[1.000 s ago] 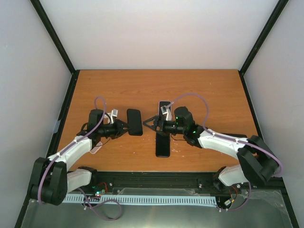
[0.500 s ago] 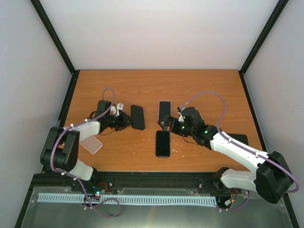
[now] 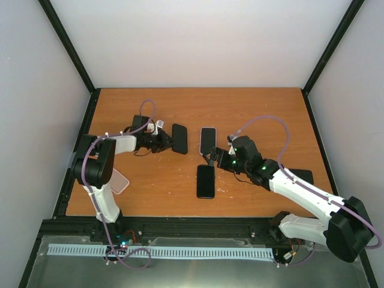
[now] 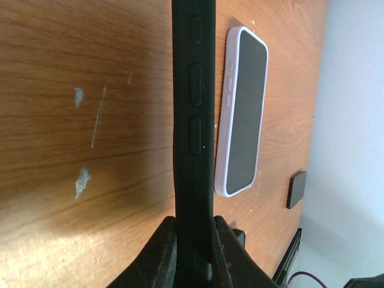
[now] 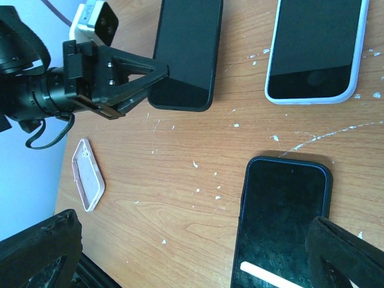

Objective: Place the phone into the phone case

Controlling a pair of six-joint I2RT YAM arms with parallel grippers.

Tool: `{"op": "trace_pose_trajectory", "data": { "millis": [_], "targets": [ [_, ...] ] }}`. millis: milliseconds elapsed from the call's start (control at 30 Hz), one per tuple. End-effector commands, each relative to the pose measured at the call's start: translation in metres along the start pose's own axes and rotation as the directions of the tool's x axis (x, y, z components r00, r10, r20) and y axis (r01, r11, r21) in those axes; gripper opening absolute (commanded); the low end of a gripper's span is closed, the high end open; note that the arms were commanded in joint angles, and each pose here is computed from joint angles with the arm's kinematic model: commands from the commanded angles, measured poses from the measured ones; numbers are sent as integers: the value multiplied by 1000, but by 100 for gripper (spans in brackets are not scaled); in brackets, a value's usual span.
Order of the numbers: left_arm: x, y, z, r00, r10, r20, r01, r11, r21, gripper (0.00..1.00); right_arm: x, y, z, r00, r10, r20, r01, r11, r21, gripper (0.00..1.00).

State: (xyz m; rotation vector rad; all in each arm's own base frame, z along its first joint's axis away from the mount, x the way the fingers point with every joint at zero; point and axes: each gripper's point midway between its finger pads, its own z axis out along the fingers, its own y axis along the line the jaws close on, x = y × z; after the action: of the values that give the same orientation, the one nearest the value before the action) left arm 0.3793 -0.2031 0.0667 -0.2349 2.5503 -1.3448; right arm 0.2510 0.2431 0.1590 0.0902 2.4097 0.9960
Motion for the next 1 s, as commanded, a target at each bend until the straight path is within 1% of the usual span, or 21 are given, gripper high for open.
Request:
{"op": "trace_pose_trajectory", "data": {
  "millis": [0, 100, 167, 267, 333, 367, 533, 567, 633, 700, 767, 867, 900, 967],
  "targets": [
    [-18, -20, 3, 996, 88, 1, -88, 993, 75, 8, -2, -7, -4, 1000, -1, 26, 0, 1000, 20, 100],
    [-17, -9, 10, 998, 61, -10, -61, 996, 58, 13, -3, -7, -4, 999, -1, 35, 0, 1000, 14, 100],
    [-18, -2, 11, 999, 47, -5, -47, 999, 28, 20, -3, -8, -4, 999, 1, 35, -2, 1000, 18, 100],
    [-19, 4, 7, 999, 44, 16, -44, 999, -32, 42, -2, -10, -5, 1000, -1, 27, 0, 999, 37, 100],
    [-19, 11, 1, 999, 23, 26, -20, 995, -97, 57, -2, -12, -6, 1000, 0, 29, -1, 999, 49, 100],
    [-19, 14, -2, 999, 17, 34, -13, 992, -124, 63, -2, -13, -6, 1000, 2, 28, -4, 999, 51, 100],
    [-16, 28, -24, 996, -32, 86, 55, 957, -283, 84, -3, -11, -6, 999, 9, 33, -11, 999, 40, 100],
    [-15, 32, -31, 994, -43, 101, 73, 944, -322, 87, -3, -11, -5, 999, 9, 32, -10, 999, 40, 100],
    [-13, 35, -43, 989, -54, 134, 100, 923, -372, 89, -3, -12, -4, 1000, 8, 29, -10, 999, 45, 100],
    [-12, 40, -58, 979, -76, 191, 152, 895, -420, 90, -2, -14, -2, 1000, 9, 23, -10, 999, 53, 100],
    [-9, 47, -75, 959, -117, 258, 230, 854, -468, 87, -1, -15, -1, 1000, 12, 19, -13, 998, 56, 100],
    [-4, 54, -97, 930, -138, 342, 307, 803, -512, 85, 0, -16, 0, 1000, 14, 14, -15, 998, 58, 100],
    [-2, 56, -103, 920, -141, 365, 327, 789, -519, 84, 0, -17, 0, 1000, 15, 14, -16, 998, 59, 100],
    [2, 56, -115, 907, -136, 398, 346, 778, -524, 78, 1, -18, 1, 1000, 18, 14, -19, 998, 66, 100]
  ]
}}
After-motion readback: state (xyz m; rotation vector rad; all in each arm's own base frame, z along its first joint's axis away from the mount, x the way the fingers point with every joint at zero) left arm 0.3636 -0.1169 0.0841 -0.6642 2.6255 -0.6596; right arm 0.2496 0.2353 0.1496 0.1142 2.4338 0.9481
